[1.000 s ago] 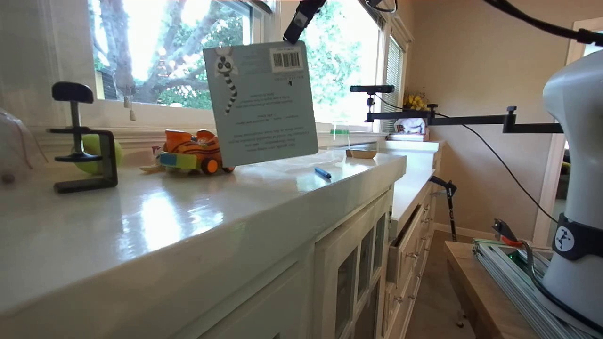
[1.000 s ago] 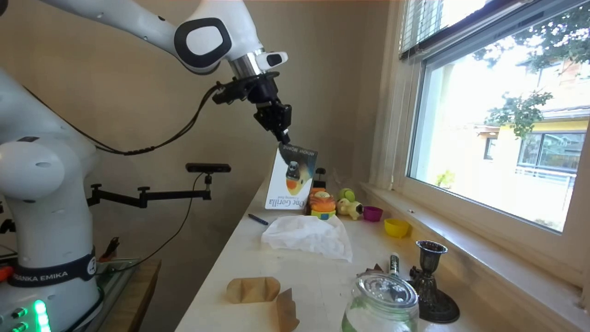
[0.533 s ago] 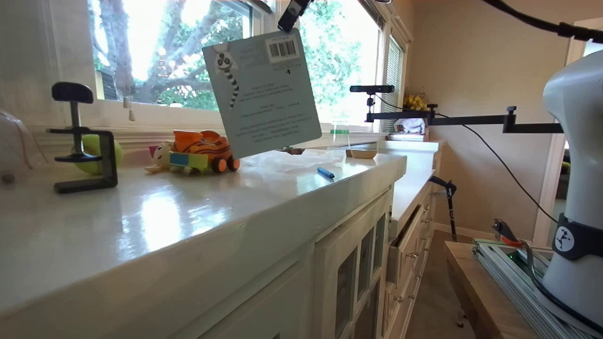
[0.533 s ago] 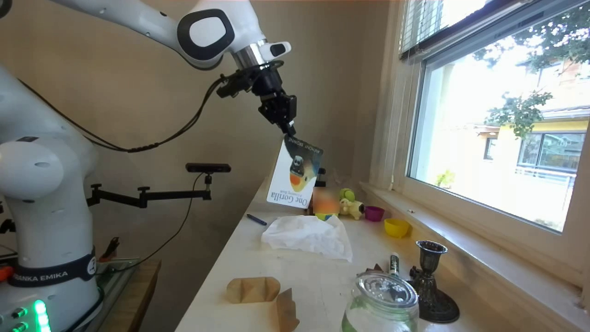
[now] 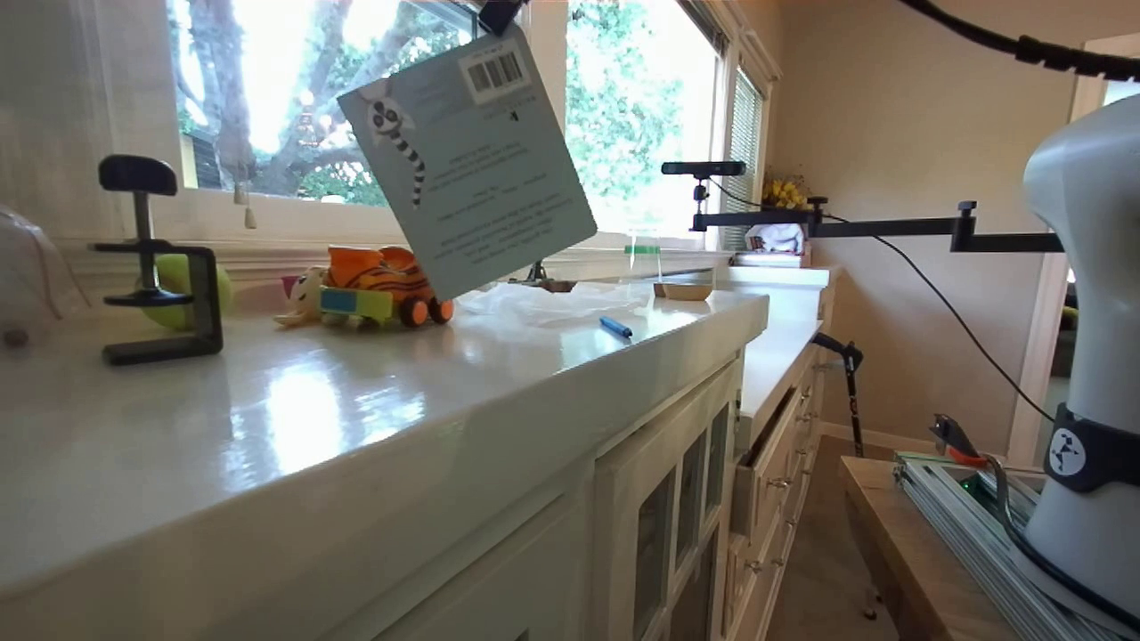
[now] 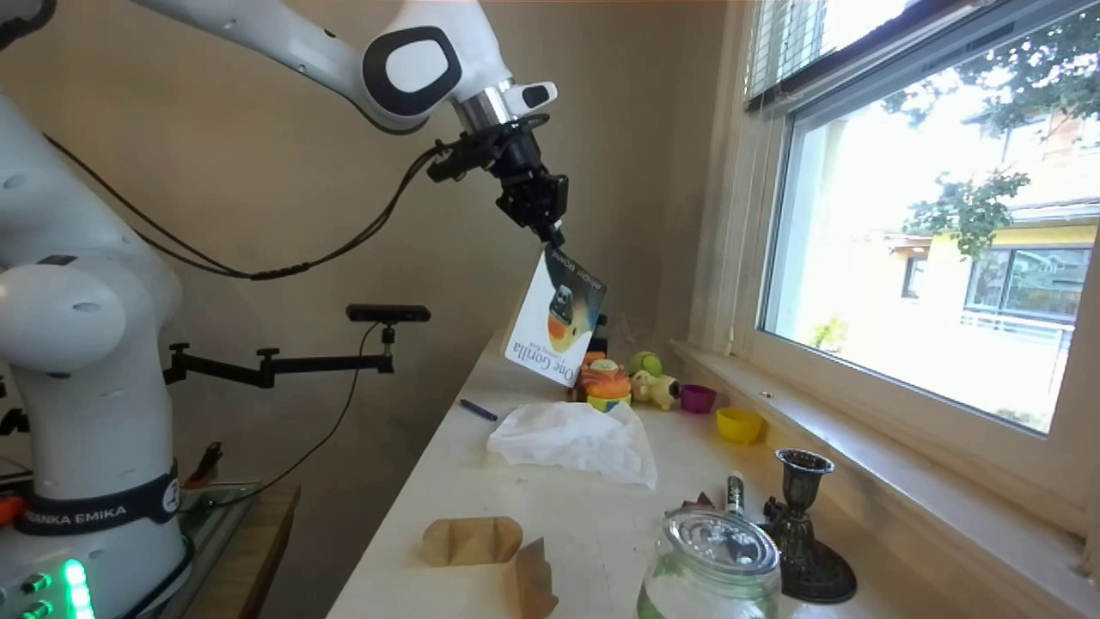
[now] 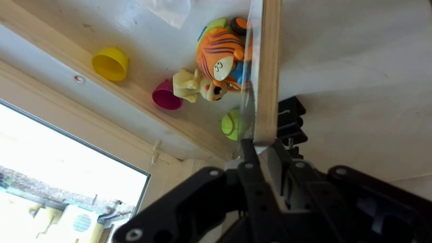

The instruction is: Flip the children's book over

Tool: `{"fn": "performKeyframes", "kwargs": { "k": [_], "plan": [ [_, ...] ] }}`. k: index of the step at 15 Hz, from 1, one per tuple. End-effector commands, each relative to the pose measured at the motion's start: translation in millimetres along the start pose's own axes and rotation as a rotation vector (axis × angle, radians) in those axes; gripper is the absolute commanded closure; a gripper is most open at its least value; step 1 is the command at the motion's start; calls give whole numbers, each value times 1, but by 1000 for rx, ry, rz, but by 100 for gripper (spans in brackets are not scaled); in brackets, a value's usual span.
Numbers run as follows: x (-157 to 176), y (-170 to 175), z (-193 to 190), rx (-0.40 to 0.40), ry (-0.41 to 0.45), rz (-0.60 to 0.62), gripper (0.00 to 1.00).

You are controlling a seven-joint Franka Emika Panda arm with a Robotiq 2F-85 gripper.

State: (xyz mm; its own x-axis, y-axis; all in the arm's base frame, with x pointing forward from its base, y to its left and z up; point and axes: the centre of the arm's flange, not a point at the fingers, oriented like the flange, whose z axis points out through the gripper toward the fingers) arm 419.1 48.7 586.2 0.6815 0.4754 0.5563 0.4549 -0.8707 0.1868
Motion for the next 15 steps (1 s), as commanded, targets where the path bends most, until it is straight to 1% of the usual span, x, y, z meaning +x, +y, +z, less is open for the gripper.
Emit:
{"fn": "performKeyframes", "kwargs": {
  "k": [1, 7, 11, 15],
  "plan": [
    [38, -6, 12, 7, 29, -64, 96],
    [67, -39, 27, 61, 31, -167, 96],
    [81, -61, 29, 103, 41, -239, 96],
    [94, -84, 27, 156, 71, -310, 96]
  ]
}}
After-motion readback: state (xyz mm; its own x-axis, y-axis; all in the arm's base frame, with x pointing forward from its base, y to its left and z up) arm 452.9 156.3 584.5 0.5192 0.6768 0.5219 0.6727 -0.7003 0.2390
